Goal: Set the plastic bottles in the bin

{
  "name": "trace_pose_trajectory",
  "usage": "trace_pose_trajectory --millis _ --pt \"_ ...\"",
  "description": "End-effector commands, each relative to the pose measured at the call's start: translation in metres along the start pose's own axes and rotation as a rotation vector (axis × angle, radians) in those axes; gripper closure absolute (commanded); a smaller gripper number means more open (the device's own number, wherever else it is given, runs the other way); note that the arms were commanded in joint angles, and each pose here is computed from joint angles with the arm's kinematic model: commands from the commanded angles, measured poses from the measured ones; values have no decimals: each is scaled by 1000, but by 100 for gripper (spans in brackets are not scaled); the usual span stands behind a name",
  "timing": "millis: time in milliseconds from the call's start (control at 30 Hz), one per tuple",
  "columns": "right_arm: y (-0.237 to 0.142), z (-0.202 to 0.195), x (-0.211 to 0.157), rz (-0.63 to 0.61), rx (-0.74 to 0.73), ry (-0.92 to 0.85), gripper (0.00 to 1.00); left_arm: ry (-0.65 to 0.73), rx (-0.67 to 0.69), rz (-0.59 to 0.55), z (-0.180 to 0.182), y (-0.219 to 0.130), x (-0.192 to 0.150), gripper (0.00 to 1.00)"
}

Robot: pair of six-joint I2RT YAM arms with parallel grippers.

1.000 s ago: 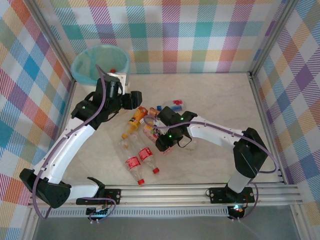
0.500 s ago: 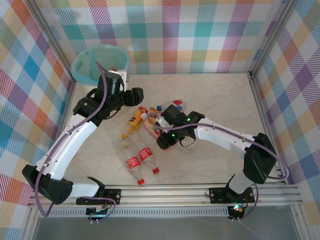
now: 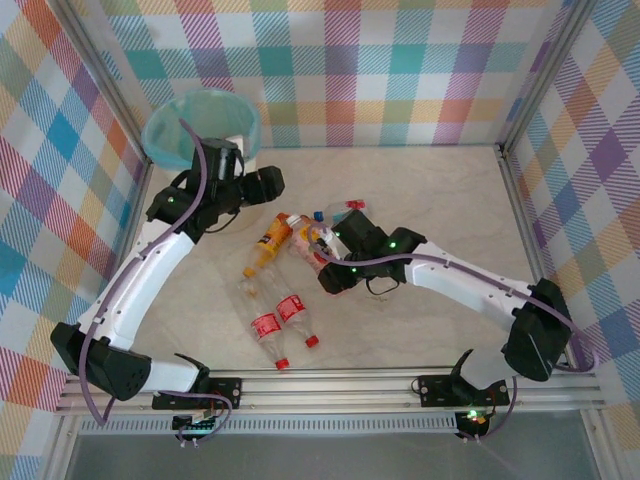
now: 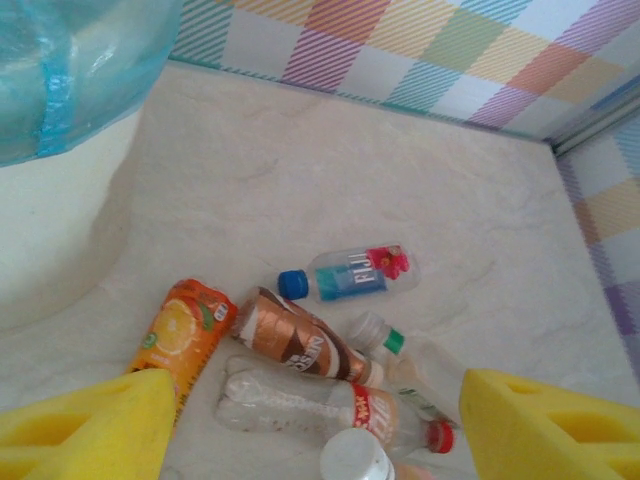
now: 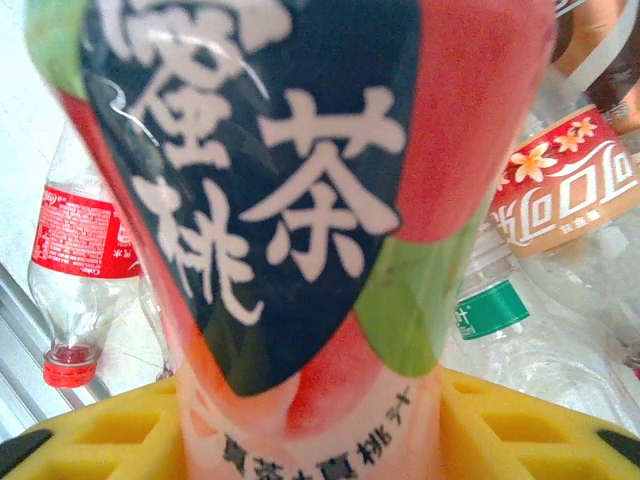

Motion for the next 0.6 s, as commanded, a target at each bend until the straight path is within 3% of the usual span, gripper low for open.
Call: trace_pose_trajectory --millis 0,333,567 --pt "-14 -3 14 -110 -16 15 48 -116 -100 50 -4 6 -4 26" --pt "-31 -1 33 -221 -18 -13 48 -192 -273 192 -21 32 -20 30" --pt "-32 1 42 -249 -5 -17 47 -203 -318 295 -26 46 -34 39"
Point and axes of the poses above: each hand's point on the last joint's axis, 136 mm out from that joint toward the fingers, its own y axis out along the fingers, its own z axis along the line the jaws close on, x = y × z, the point moved 5 cm from there along -y, back along the fingers, and after that the axes turned 3 degrees about -y, right-handed, at the moved point
